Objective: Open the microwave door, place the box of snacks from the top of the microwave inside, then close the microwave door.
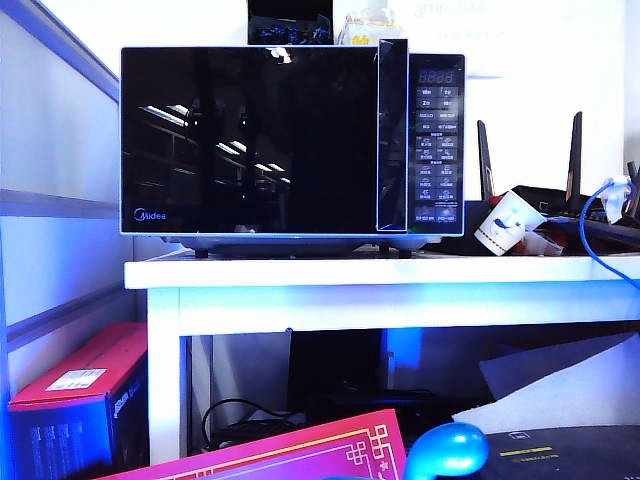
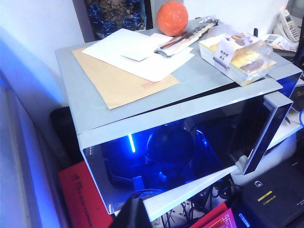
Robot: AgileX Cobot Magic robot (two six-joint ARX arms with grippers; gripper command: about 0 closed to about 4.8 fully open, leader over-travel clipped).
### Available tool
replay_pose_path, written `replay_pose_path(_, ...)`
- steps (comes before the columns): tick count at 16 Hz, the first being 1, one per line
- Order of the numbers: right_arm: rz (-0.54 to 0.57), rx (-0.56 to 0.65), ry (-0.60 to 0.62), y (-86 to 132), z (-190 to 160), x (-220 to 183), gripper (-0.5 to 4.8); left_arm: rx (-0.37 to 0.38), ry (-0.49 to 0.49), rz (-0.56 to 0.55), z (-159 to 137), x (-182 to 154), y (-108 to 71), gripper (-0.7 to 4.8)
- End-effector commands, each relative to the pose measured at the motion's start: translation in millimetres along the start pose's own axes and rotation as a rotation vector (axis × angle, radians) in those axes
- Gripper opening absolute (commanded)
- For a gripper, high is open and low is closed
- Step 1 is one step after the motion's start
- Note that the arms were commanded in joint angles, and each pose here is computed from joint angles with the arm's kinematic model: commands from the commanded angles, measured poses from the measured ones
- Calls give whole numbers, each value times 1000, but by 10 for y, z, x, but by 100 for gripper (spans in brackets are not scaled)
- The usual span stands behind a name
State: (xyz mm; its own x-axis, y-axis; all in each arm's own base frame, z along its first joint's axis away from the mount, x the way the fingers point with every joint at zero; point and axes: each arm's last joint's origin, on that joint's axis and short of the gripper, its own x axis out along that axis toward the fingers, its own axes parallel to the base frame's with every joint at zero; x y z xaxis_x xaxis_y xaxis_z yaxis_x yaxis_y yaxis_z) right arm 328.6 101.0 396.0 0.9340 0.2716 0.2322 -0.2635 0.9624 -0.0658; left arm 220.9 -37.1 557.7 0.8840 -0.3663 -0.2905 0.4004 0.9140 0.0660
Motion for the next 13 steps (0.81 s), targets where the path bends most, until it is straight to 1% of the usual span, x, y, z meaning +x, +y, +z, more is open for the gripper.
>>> replay_pose_path(1,309,102,37,-367,-58,-28,366,11,-26,-1,27,-27,-5,-6)
replay_pose_path(2,394,138,67,-490,-105,-43,364,14,-39,1,40,-23,-2,-6)
replay_pose_path(3,460,158,102,-612,-197,-36,364,24,-76,7,77,4,10,-6)
replay_pose_path(5,541,165,114,-657,-311,8,364,36,-123,14,126,74,35,-6)
replay_pose_path(6,612,193,142,-648,-437,57,364,39,-149,18,154,184,67,-6)
replay_pose_path(8,648,237,182,-622,-611,130,364,36,-145,17,145,372,114,-6)
replay_pose_path(10,671,269,170,-611,-718,244,364,27,-119,13,112,509,144,-6)
replay_pose_path(13,746,310,171,-594,-707,481,364,27,-117,13,104,592,164,-6)
